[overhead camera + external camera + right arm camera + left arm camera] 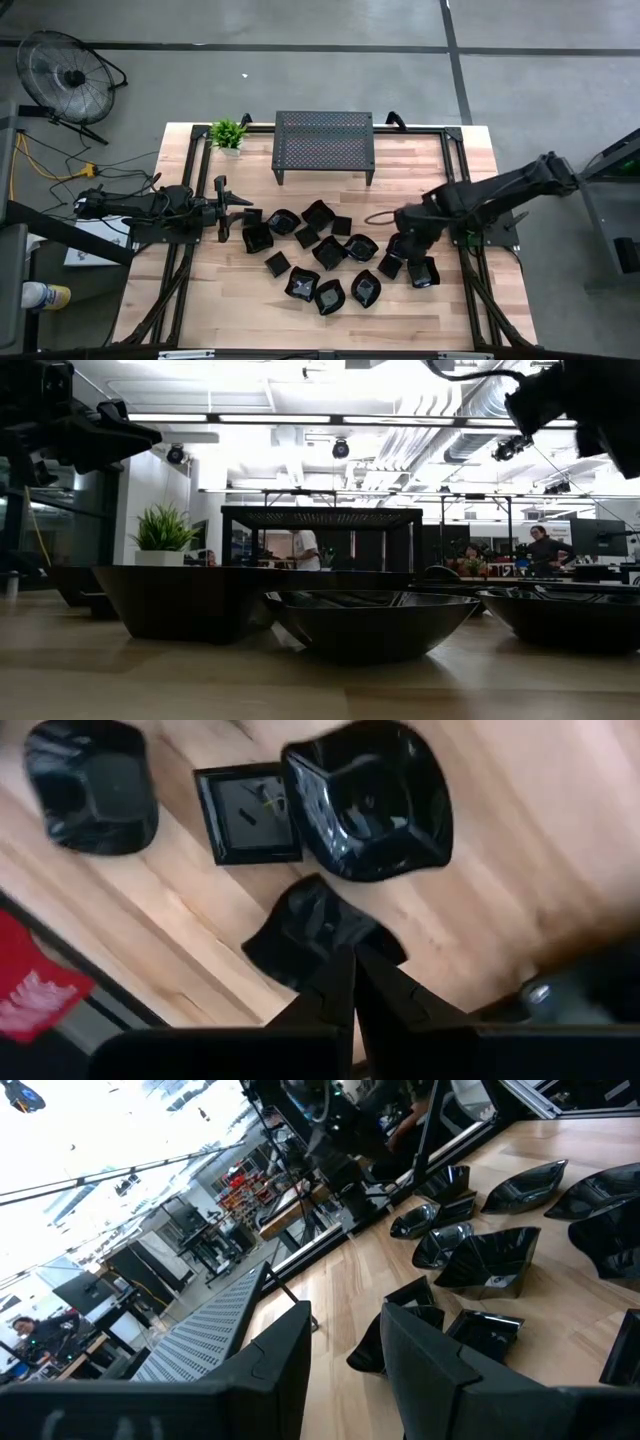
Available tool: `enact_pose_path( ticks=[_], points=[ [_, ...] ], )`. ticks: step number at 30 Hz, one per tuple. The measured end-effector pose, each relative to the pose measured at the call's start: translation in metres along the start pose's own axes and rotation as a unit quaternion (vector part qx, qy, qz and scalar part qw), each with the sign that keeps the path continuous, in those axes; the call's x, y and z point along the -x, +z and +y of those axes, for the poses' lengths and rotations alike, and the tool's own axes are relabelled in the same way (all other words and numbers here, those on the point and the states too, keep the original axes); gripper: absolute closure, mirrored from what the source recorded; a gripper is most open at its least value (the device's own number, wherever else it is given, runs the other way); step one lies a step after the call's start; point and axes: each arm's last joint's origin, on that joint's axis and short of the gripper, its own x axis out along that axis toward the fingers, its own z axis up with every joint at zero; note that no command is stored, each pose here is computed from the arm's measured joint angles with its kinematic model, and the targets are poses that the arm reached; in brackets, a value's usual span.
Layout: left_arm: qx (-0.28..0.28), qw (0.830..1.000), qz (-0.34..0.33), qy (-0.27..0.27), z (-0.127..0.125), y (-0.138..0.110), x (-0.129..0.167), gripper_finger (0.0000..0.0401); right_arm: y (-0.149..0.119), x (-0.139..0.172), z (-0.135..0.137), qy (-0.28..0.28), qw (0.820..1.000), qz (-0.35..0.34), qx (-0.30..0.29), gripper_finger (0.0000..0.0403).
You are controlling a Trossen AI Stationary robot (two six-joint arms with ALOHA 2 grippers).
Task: Pick & Place Mini shaped plates
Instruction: Put the distorted square plate on the shelf
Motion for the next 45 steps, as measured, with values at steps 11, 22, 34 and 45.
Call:
enact_pose_path(
  ticks=[11,22,34,45],
  points=[
    [0.0,1.0,0.0,0.0,0.0,0.0,0.0,0.0281,-0.033,-0.023,0.026,-0.026,0.999,0.032,0.025,0.0402],
    [0.0,1.0,0.0,0.0,0.0,0.0,0.0,0.0281,-0.057,-0.044,0.038,-0.082,0.996,0.017,-0.027,0.0368],
    [0.0,1.0,0.0,0.0,0.0,0.0,0.0,0.0281,-0.086,-0.053,0.039,-0.123,0.982,0.006,-0.14,0.0229],
    [0.0,1.0,0.0,0.0,0.0,0.0,0.0,0.0281,-0.11,-0.06,0.036,-0.122,0.968,-0.054,-0.212,0.0219]
  ],
)
